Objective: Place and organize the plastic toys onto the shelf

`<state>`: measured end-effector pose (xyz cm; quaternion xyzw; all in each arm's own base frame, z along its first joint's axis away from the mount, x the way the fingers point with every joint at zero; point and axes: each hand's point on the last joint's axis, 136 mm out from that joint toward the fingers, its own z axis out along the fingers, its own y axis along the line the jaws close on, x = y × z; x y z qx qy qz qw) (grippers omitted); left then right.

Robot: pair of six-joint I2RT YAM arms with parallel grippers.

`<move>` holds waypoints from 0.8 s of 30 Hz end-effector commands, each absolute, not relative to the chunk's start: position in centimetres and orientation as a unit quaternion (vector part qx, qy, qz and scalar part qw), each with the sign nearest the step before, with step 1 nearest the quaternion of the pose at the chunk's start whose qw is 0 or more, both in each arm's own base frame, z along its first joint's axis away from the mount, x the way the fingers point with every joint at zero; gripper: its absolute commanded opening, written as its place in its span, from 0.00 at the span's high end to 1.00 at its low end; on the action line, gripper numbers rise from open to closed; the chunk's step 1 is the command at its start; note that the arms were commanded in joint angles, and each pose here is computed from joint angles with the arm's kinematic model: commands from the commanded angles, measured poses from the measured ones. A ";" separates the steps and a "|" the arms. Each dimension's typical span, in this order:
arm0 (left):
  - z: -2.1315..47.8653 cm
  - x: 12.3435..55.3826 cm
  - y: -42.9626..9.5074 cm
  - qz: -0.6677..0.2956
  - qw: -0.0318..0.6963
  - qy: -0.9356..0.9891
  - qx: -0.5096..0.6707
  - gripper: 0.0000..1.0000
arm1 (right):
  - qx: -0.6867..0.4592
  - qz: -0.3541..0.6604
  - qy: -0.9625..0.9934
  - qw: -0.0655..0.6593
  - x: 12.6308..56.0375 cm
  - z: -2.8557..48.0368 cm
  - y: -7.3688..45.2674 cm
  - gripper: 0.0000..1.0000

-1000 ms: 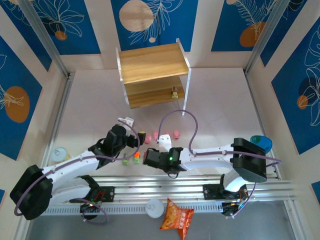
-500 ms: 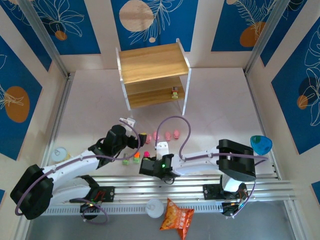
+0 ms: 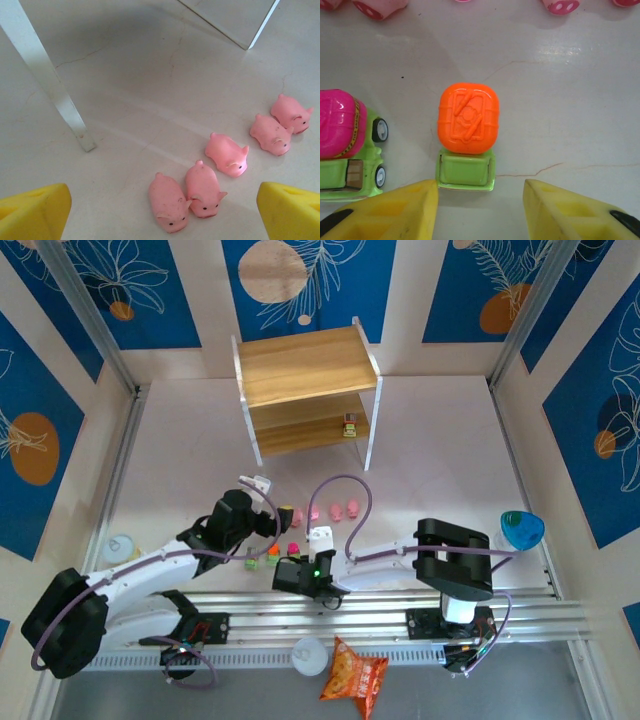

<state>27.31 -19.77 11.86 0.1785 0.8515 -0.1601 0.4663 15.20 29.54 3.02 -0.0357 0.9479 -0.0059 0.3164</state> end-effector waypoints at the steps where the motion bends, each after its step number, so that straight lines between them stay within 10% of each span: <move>1: 11.6 27.5 -19.6 -0.163 0.466 0.852 0.175 0.05 | -0.013 0.004 0.943 0.334 15.9 3.8 30.1 0.51; 24: 11.3 27.7 -19.7 -0.164 0.461 0.855 0.171 0.05 | -0.001 -0.003 0.940 0.341 17.4 2.7 30.0 0.58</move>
